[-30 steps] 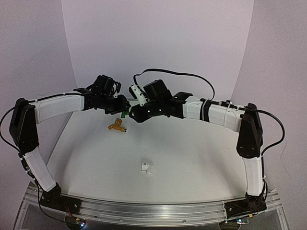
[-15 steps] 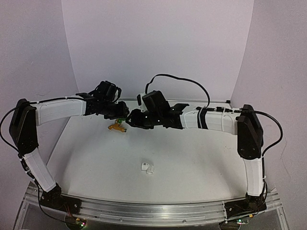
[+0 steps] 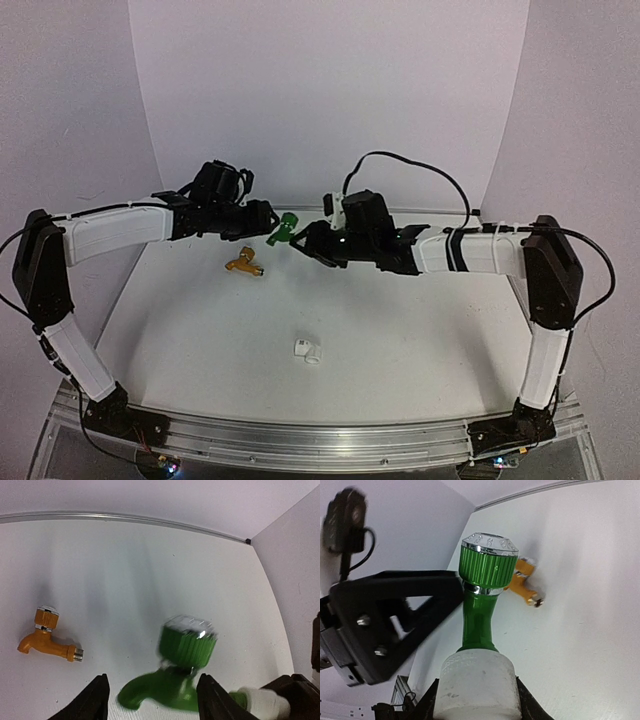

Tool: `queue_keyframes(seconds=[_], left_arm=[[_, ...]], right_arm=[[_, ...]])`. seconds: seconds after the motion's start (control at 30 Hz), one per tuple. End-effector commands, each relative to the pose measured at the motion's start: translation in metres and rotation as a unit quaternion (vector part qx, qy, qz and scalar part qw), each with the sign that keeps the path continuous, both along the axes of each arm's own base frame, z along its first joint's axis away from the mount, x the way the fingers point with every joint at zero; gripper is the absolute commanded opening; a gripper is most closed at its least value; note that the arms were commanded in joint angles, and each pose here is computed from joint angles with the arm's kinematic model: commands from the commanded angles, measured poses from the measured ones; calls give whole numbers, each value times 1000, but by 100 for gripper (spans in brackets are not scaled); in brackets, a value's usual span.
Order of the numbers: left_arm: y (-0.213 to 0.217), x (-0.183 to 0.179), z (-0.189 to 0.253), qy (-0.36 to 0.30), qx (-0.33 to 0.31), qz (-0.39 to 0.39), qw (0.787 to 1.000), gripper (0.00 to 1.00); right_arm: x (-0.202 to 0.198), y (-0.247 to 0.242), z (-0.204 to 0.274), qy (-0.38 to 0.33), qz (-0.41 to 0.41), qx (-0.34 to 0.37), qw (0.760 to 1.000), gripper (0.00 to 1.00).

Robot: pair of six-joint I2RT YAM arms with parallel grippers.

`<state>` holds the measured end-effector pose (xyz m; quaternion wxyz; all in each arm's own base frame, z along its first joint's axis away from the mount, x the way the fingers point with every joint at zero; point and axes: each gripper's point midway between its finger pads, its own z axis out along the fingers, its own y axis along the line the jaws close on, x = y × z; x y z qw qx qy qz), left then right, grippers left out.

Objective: Install the water faucets
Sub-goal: Place the pipe with the faucet installed at the center of the board.

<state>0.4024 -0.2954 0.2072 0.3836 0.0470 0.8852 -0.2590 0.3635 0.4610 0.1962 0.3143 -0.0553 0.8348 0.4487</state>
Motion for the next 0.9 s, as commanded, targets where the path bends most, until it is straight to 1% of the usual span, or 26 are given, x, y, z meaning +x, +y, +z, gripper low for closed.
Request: queue_keyframes(seconds=[0.0,0.03,0.1,0.2,0.27,0.4,0.53,0.67,0.8,0.87], left_arm=[[34,22,68,-62,-63,65,994,90],[36,22,72,-63,-70,63,994,97],[40,20,84,-68,-84,58,992,100],[42,17,95,-76,-93,46,992,100],[41,16,95,-74,-90,39,992,100],[36,13,82,-57,-87,21,994,99],[29,11,62,-28,-82,4,996,98],[26,10,49,-11,-75,-2,997,97],[26,10,36,3,-56,-6,998,97],[25,11,30,10,-51,-8,999,97]], right_arm=[[49,-73,33,-10,-111,47,993,0],[49,-81,29,-5,-117,45,992,0],[52,-102,20,12,-136,45,990,0],[61,-139,4,37,-168,44,984,0],[66,-164,-7,50,-191,39,980,0],[82,-225,-26,65,-242,27,968,0],[91,-275,-44,78,-279,9,957,0],[96,-305,-59,99,-288,3,952,9],[96,-312,-71,108,-283,-24,953,25],[93,-313,-79,117,-284,-32,951,30]])
